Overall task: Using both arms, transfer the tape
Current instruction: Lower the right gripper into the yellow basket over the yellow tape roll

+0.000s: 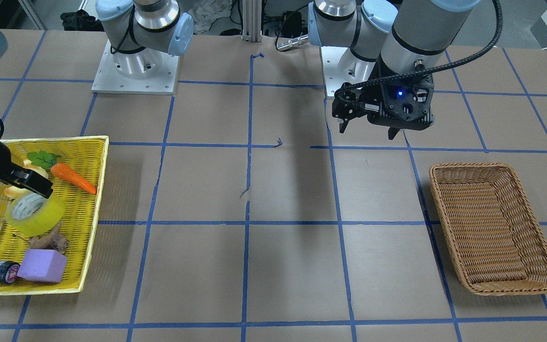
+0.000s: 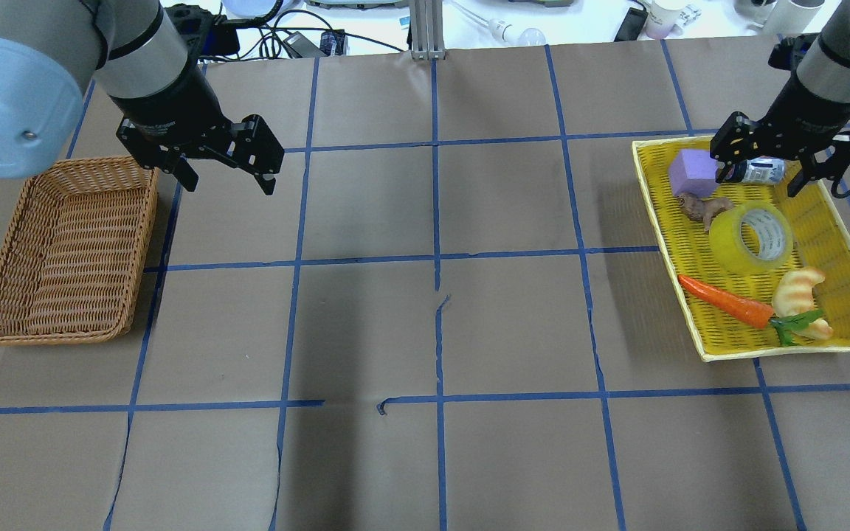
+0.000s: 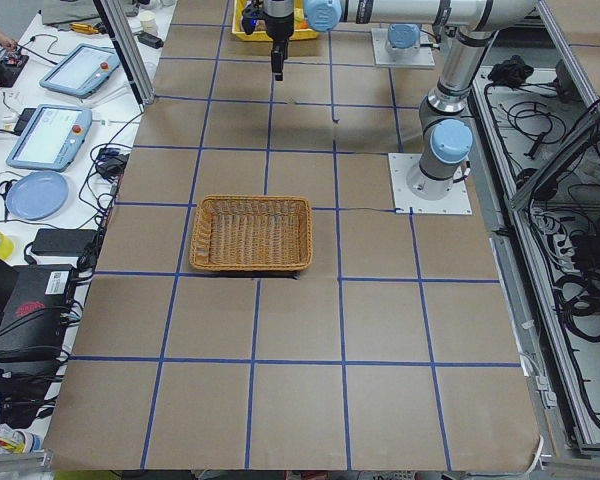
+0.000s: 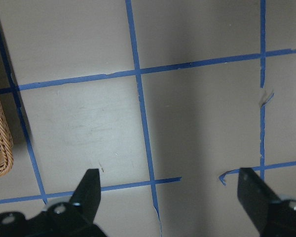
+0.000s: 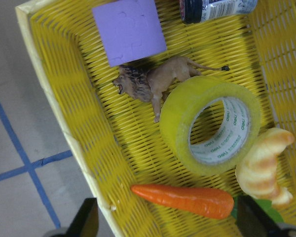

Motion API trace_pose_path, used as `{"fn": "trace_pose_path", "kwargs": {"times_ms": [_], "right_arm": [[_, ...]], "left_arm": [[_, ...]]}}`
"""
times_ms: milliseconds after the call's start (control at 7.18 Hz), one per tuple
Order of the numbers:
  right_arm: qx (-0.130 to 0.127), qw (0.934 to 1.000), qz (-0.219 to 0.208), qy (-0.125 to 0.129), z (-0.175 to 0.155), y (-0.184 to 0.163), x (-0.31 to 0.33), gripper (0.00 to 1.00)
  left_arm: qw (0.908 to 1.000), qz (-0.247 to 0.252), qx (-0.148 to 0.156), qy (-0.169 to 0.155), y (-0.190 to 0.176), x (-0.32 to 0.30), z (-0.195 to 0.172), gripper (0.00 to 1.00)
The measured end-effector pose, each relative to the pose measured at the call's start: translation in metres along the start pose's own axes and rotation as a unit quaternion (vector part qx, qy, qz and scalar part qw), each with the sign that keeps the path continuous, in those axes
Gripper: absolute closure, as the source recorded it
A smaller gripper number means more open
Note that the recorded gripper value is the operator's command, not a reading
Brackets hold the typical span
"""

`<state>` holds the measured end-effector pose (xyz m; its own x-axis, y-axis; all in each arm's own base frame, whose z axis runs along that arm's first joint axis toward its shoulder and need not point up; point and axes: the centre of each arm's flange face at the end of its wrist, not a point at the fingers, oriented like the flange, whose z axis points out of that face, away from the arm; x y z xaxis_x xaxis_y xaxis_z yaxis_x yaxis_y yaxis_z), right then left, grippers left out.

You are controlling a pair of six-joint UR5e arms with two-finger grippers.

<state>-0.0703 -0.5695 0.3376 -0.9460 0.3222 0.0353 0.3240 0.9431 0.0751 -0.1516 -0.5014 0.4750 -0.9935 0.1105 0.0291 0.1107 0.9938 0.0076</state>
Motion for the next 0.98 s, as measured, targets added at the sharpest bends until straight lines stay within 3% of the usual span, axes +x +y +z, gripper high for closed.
{"fn": "trace_pose_path", "kwargs": {"times_ms": [279,697,836,975], "right_arm": [[-0.016,0.9996,0.023,-0.003,0.046,-0.018,0.023,0.00],[-0.037,0.9979,0.053,-0.010,0.080,-0.025,0.030,0.00],[-0.033,0.9976,0.057,-0.021,0.090,-0.030,0.028,0.09],[-0.032,0.9971,0.061,-0.030,0.100,-0.035,0.026,0.29]], "left_arm": [[1.0000,0.001,0.004,0.000,-0.002,0.000,0.004,0.00],[1.0000,0.002,0.003,0.000,-0.007,-0.001,0.011,0.00],[1.0000,0.002,0.003,0.000,-0.009,-0.001,0.013,0.00],[1.0000,0.001,0.002,0.000,-0.009,-0.001,0.014,0.00]]}}
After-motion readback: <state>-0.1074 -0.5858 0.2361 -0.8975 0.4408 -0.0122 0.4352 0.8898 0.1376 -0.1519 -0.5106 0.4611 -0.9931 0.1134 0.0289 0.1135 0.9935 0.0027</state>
